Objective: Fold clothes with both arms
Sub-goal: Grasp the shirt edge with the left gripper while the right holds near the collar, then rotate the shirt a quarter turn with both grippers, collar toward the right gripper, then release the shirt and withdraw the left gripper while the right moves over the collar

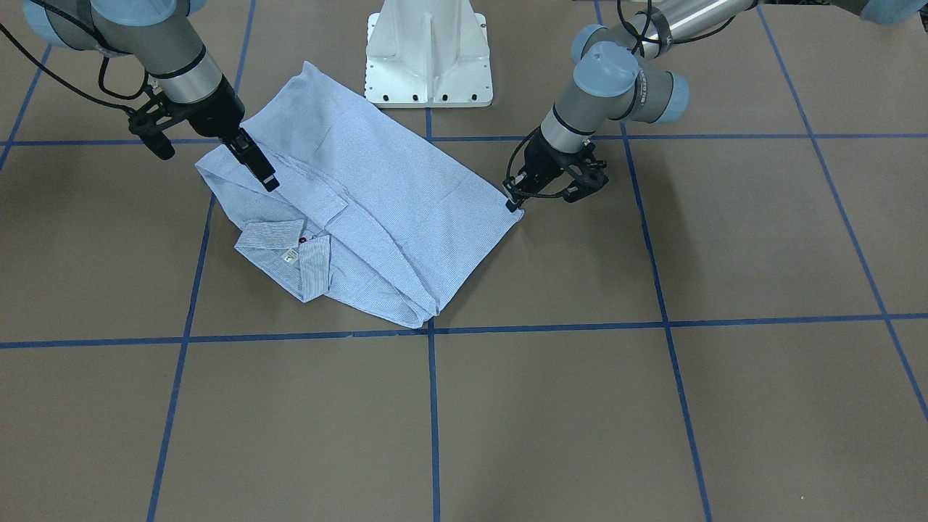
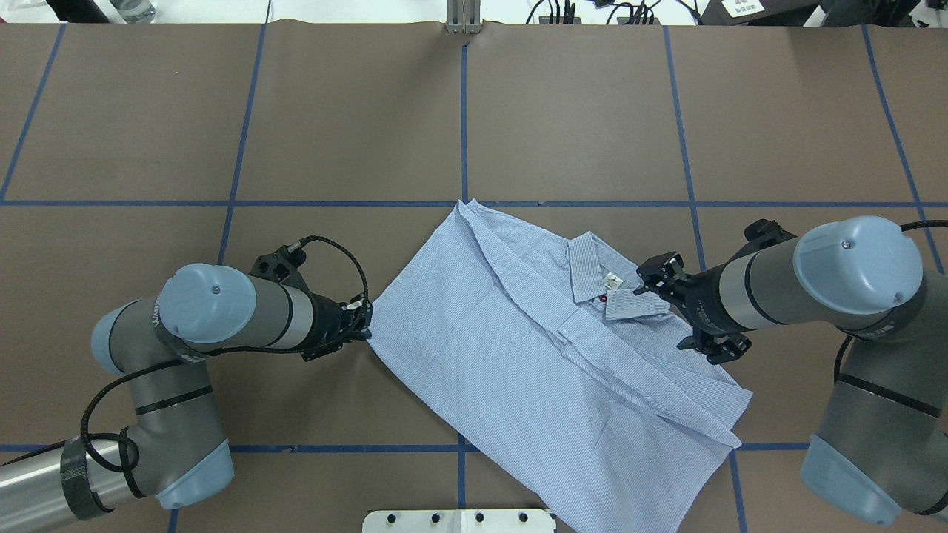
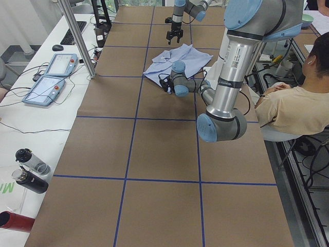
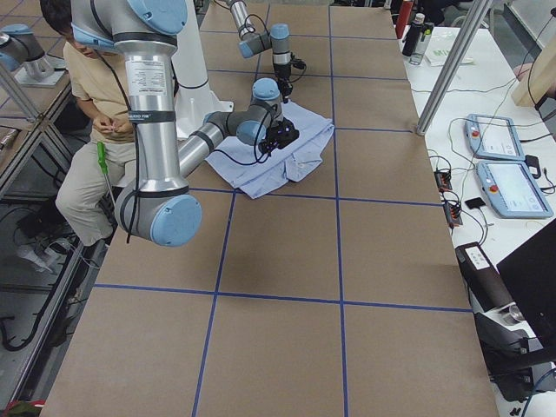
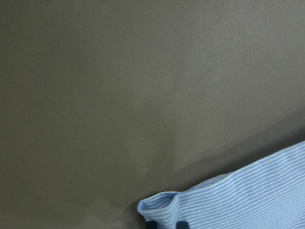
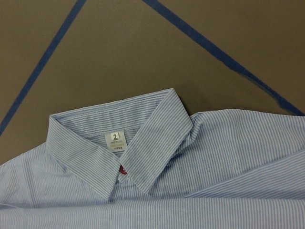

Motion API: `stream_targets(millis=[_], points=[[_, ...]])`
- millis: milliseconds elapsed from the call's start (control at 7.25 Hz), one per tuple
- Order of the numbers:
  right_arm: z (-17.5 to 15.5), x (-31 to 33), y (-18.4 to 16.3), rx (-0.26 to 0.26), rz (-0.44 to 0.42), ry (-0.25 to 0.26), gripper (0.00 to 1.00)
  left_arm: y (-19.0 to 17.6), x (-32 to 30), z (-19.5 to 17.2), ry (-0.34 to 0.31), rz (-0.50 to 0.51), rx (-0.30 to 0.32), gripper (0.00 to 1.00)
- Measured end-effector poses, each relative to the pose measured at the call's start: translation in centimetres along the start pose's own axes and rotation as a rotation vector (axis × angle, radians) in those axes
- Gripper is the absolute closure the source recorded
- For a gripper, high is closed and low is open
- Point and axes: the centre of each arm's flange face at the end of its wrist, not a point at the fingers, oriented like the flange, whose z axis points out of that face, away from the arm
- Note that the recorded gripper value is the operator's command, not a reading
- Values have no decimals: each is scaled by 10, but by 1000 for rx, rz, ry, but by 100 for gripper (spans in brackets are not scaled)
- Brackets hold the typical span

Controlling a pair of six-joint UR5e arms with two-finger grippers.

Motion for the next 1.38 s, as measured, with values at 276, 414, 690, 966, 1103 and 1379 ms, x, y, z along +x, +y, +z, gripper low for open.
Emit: stream_targets(millis=[276, 414, 690, 966, 1103, 1379], points=[[-1, -1, 0, 0, 0, -1, 0, -25, 9, -10, 7, 13, 42, 100], [-1, -1, 1, 0, 0, -1, 0, -49, 24, -20, 11, 64, 82, 100], [-1, -1, 1, -1, -1, -2, 0, -129, 68, -26, -1, 164, 196, 100], [-1, -3, 3, -5, -3, -4, 0, -209, 117, -16, -15, 236, 285, 100], [0, -4, 6, -9, -7, -4, 0, -237, 140, -7, -3, 256, 310, 75], [4, -18, 23, -18, -25, -28, 0, -266, 163, -4, 1, 307, 338, 29]])
